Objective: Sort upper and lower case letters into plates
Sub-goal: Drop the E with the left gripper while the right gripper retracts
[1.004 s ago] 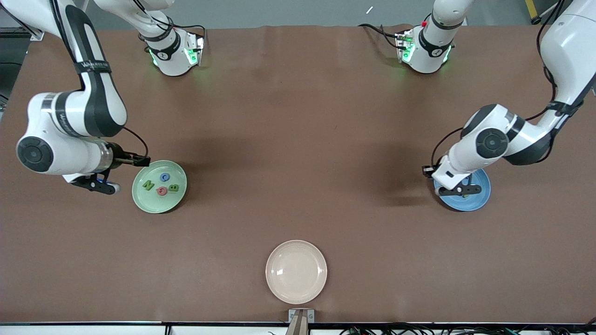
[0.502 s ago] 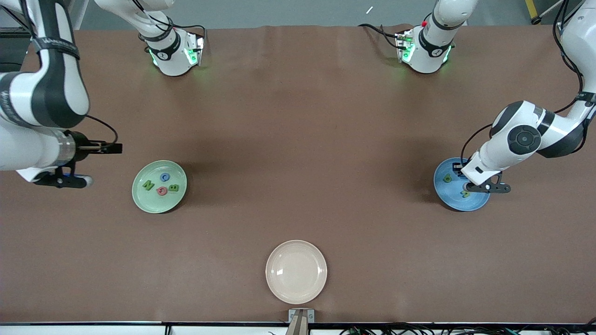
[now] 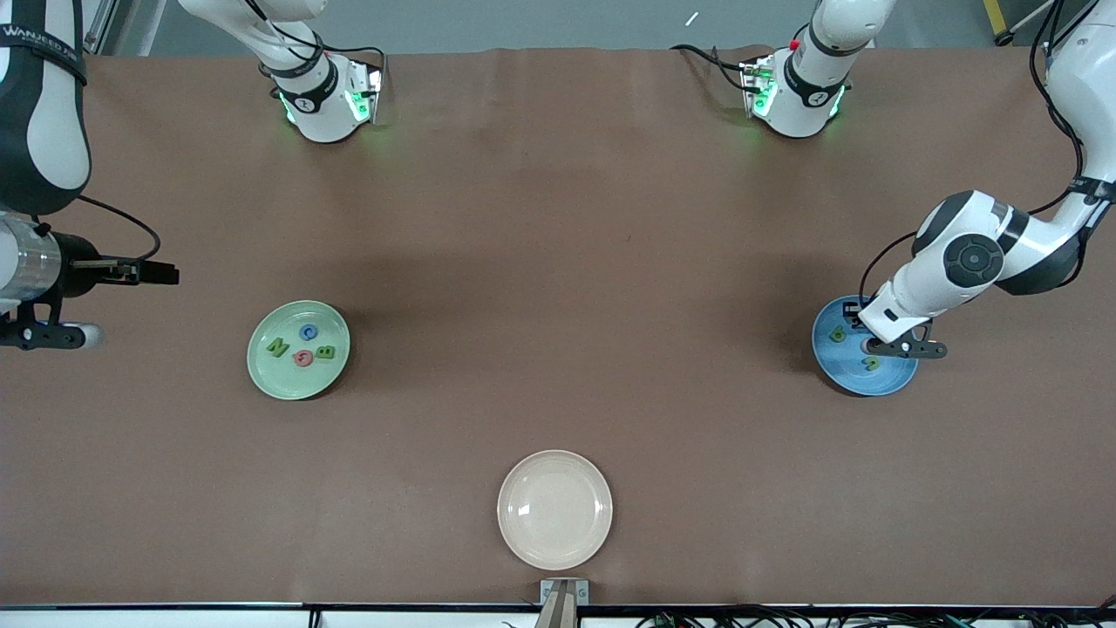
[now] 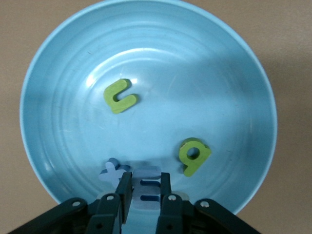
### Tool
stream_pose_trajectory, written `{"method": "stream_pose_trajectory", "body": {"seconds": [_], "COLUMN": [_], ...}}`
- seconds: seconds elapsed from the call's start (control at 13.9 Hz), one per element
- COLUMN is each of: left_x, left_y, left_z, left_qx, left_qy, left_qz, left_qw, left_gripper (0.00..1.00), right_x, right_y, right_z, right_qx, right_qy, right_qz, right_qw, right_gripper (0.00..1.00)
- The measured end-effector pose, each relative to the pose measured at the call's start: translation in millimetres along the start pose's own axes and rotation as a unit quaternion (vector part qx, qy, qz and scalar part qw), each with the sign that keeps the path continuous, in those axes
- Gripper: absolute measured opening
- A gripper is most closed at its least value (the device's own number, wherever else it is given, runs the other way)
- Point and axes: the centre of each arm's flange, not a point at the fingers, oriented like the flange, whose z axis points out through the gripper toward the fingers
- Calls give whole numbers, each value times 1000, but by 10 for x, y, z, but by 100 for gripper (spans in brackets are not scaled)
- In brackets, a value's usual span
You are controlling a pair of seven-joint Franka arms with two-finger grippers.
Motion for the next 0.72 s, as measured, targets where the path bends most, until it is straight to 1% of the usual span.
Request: {"method": "stream_pose_trajectory", "body": {"seconds": [0.07,0.29,0.43,0.72], "left_x": [-1,-11,-14,-17], "left_y": [6,4,18,21], "left_z": [6,34,39,60], "left_qx": [0,2,2,2], "left_qy": [-1,-3,-3,-3], "left_qz": [1,2,3,4], "left_qw": [1000,1000,1000,1000], "left_gripper": [27,27,27,27], "right_x": [0,-6,-5,-13], "right_y": [1,1,-14,-100], "right_z": [-55,-109,-135,-179], "right_qx": [0,0,1,8], "right_qy": [4,-1,1,5], "right_qz": [0,0,-1,-9], "right_qw": [1000,1000,1000,1000], "right_gripper": [100,100,100,100]}}
